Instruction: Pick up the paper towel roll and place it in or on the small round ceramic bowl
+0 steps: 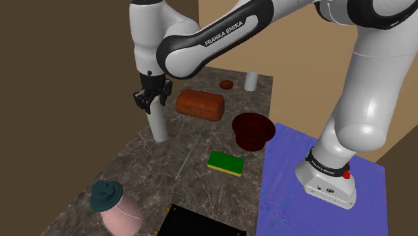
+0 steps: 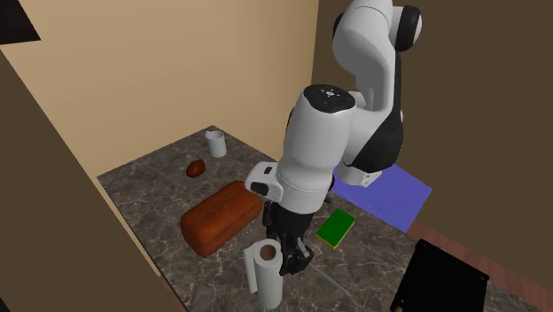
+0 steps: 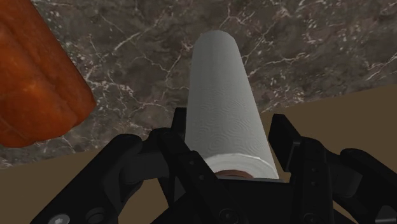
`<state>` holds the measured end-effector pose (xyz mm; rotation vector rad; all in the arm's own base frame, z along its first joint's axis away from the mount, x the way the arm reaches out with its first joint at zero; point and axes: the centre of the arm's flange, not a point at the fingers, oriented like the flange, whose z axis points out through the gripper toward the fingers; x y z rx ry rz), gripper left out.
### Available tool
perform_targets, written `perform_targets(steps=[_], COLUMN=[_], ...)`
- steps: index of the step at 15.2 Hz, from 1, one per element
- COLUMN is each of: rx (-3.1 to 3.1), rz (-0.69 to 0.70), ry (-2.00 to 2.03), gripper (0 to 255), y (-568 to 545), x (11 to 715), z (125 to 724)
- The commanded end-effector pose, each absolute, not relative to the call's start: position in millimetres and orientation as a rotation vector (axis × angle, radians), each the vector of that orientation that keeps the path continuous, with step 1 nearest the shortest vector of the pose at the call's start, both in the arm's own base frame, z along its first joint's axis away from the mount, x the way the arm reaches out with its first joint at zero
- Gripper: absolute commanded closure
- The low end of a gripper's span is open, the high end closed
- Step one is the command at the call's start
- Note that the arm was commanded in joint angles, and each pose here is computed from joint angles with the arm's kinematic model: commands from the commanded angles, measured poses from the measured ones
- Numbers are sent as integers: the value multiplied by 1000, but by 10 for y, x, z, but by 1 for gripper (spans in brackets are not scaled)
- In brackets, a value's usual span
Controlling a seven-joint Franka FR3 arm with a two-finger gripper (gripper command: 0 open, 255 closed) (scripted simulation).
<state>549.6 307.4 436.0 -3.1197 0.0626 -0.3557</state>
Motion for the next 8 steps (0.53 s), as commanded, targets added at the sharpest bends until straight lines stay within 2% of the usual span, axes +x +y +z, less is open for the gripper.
perform_targets(steps=[1, 8], rx=[-3120, -3120], rz=[-355, -355], ry=[62, 62], gripper=[255, 255], y=[3066, 3066], x=[5491, 5491], z=[4465, 4834])
